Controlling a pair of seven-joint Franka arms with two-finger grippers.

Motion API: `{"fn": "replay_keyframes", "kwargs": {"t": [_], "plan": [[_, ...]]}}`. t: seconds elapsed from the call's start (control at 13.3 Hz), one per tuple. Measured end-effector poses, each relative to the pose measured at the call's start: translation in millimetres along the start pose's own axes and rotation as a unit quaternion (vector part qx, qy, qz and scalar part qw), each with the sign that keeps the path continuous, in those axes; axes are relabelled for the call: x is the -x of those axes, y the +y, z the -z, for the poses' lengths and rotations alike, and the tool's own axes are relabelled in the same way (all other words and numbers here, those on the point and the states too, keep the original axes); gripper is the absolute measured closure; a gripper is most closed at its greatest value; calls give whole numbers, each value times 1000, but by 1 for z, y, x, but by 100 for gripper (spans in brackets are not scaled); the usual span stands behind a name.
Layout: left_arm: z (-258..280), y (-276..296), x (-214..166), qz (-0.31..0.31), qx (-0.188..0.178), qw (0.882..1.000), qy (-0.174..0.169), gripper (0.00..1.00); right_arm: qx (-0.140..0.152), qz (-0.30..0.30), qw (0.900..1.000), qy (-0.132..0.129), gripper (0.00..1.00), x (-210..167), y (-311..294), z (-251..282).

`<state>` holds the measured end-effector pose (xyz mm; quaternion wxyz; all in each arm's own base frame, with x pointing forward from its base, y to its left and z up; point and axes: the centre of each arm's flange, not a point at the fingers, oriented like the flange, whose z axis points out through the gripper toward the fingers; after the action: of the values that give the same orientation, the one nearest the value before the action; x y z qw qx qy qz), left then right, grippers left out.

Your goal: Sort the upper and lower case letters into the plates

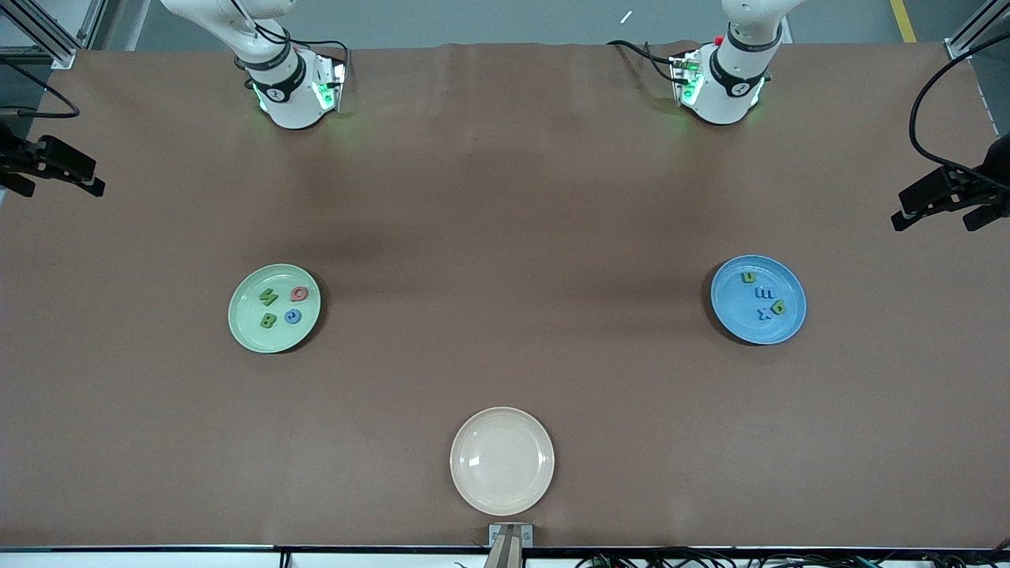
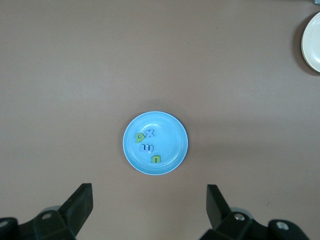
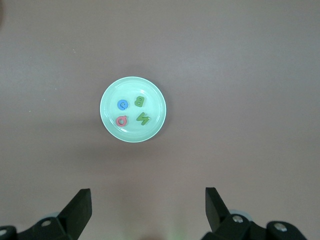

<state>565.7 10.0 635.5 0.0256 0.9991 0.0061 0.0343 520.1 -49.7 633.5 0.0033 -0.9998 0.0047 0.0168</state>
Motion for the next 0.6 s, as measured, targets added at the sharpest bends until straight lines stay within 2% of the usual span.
{"fn": "replay_keyframes", "kwargs": {"t": [0.6], "plan": [[1, 1, 0, -1, 0, 1000, 1, 0, 0, 0, 1000, 0, 0, 0, 0, 0]]}}
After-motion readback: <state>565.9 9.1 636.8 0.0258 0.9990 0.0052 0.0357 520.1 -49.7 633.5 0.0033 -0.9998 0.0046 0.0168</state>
